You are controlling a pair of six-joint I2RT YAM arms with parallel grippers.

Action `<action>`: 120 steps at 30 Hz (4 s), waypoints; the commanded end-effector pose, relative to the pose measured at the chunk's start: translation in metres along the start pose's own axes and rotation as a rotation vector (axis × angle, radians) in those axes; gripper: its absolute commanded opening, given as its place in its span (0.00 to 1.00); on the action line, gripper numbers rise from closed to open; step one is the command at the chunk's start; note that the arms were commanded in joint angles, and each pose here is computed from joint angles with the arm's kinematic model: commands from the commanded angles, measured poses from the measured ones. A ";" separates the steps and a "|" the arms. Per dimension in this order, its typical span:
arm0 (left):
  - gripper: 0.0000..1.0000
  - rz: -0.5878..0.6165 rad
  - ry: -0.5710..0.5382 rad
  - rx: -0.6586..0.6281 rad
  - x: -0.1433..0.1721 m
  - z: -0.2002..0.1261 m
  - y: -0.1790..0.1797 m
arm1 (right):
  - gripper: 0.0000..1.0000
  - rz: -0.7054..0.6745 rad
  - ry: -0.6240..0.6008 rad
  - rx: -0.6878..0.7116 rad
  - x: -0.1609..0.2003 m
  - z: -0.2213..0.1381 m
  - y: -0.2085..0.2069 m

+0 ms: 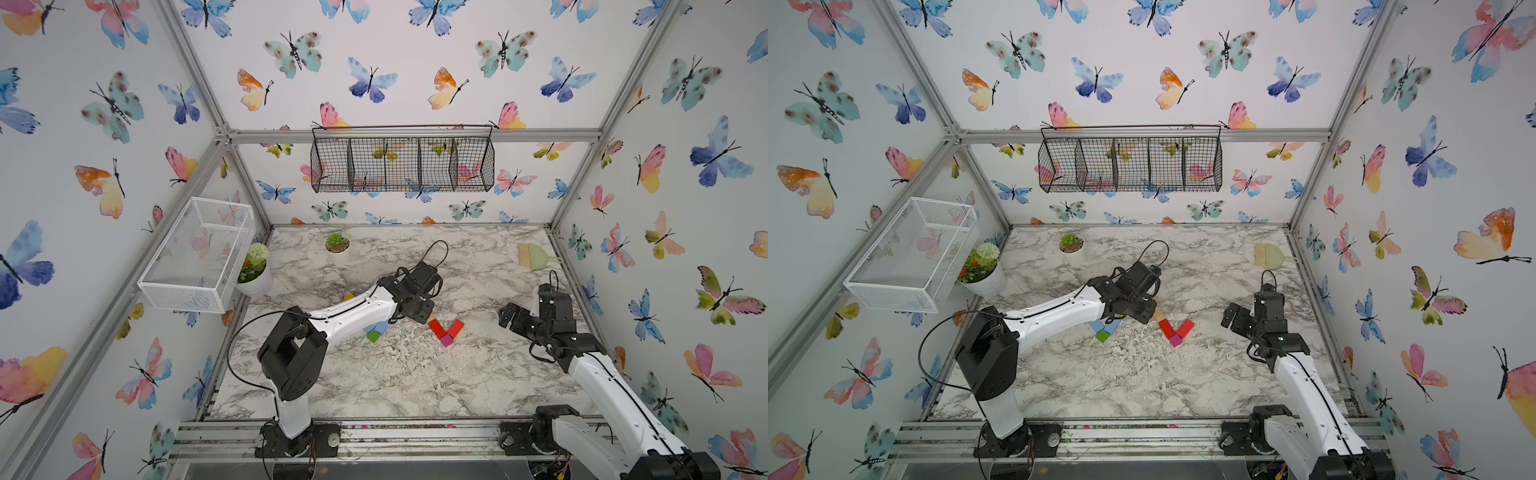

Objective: Assemble the letter v with building blocks
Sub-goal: Place the building block at the center of the board.

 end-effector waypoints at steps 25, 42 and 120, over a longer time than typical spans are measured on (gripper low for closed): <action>0.35 0.071 0.035 0.059 -0.034 0.038 -0.049 | 1.00 -0.010 0.000 -0.017 0.003 0.000 0.000; 0.35 0.093 0.038 0.105 -0.046 0.057 -0.076 | 1.00 -0.010 0.000 -0.020 0.004 -0.001 0.001; 0.40 0.044 0.052 0.127 -0.040 0.153 -0.107 | 0.99 -0.008 -0.036 -0.051 0.000 -0.019 0.005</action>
Point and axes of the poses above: each gripper's point midway between its finger pads, its own z axis out along the fingers, its own y axis along the line the jaws close on, x = y × z, the point moved 7 cm from there along -z, back along the fingers, and after that the axes turned 13 degrees about -z, right-handed, at the moved point
